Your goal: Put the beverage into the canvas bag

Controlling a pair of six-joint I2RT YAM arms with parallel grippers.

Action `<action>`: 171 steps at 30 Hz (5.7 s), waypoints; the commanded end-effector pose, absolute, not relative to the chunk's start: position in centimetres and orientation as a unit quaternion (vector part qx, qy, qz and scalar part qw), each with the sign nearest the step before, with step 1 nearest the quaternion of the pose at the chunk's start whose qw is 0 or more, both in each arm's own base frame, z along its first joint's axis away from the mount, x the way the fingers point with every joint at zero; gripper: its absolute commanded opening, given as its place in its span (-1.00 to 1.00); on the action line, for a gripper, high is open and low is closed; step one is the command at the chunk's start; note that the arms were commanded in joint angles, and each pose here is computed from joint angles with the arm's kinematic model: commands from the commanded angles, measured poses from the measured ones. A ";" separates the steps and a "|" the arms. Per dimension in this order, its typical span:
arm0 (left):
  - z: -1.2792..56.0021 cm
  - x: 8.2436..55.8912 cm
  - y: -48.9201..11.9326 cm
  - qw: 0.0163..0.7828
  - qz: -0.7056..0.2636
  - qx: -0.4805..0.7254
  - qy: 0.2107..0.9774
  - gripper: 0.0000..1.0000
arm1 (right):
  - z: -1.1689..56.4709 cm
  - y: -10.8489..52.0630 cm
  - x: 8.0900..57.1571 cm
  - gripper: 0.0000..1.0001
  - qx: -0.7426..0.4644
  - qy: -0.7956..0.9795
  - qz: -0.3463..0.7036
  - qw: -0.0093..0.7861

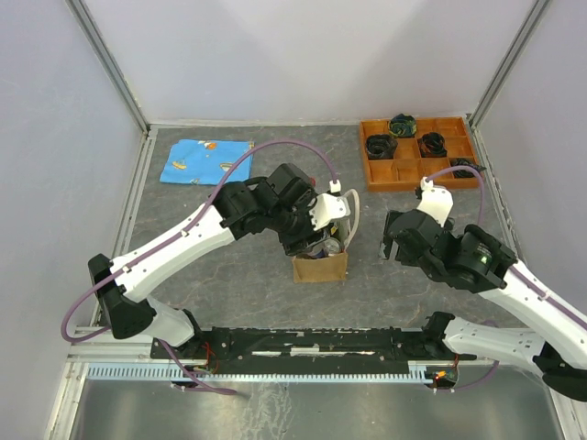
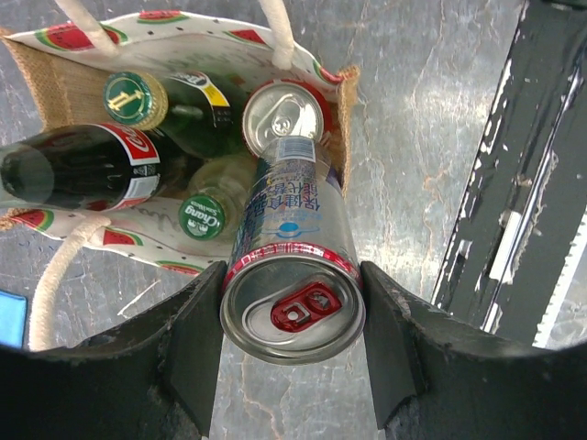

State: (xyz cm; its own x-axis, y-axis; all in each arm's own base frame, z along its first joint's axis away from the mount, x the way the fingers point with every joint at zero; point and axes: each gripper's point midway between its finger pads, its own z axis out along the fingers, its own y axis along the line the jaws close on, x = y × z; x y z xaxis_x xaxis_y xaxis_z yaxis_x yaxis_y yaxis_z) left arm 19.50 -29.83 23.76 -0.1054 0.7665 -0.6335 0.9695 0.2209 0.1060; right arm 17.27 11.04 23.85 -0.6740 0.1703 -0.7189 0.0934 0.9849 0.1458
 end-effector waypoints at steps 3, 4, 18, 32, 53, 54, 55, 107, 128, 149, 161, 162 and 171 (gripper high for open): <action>25.8 19.1 -29.1 0.306 -0.160 0.637 0.690 -0.95 | 24.2 10.1 17.1 0.83 0.091 0.906 0.049 0.410; 25.7 19.1 -28.9 0.302 -0.156 0.640 0.689 -0.95 | 24.2 10.1 17.1 0.83 0.091 0.906 0.050 0.409; 23.3 19.7 -28.2 0.243 -0.111 0.694 0.669 -0.95 | 23.9 9.4 16.6 0.82 0.099 0.906 0.053 0.409; 21.5 21.2 -29.6 0.220 -0.087 0.707 0.667 -0.95 | 23.6 8.8 16.3 0.82 0.105 0.904 0.052 0.412; 16.9 21.1 -31.2 0.183 -0.110 0.668 0.713 -0.95 | 23.8 7.1 15.4 0.82 0.118 0.902 0.044 0.414; 16.7 21.0 -31.2 0.180 -0.110 0.668 0.714 -0.95 | 23.8 7.1 15.4 0.82 0.119 0.902 0.043 0.414; 16.4 21.0 -31.1 0.177 -0.110 0.667 0.715 -0.95 | 23.8 7.0 15.3 0.82 0.118 0.902 0.043 0.413; 19.1 19.8 -32.2 0.179 -0.156 0.634 0.736 0.32 | 22.7 7.3 15.1 0.82 0.125 0.905 0.049 0.404; 17.9 19.2 -31.4 0.168 -0.155 0.630 0.742 -0.88 | 22.7 7.9 15.4 0.82 0.118 0.906 0.052 0.404; 13.8 18.1 -32.3 0.136 -0.185 0.613 0.756 -0.95 | 22.6 7.8 15.4 0.82 0.115 0.906 0.047 0.404; 12.7 17.6 -31.7 0.129 -0.185 0.606 0.763 -0.95 | 22.7 7.2 15.1 0.82 0.121 0.905 0.046 0.405; 13.1 17.7 -31.8 0.135 -0.185 0.605 0.762 -0.95 | 22.7 7.2 15.1 0.82 0.121 0.905 0.046 0.405; 16.8 18.6 -31.9 0.171 -0.179 0.601 0.760 -0.78 | 22.6 8.0 15.5 0.82 0.113 0.907 0.049 0.403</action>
State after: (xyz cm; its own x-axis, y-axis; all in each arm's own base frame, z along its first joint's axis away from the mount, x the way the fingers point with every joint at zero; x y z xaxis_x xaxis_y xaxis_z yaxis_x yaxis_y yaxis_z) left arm 20.20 -32.94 15.39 -0.1624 0.8482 -0.5042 0.9835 0.1807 -0.0128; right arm 14.98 7.66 22.27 -0.6662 0.2380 -0.7068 0.1681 0.9712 0.1686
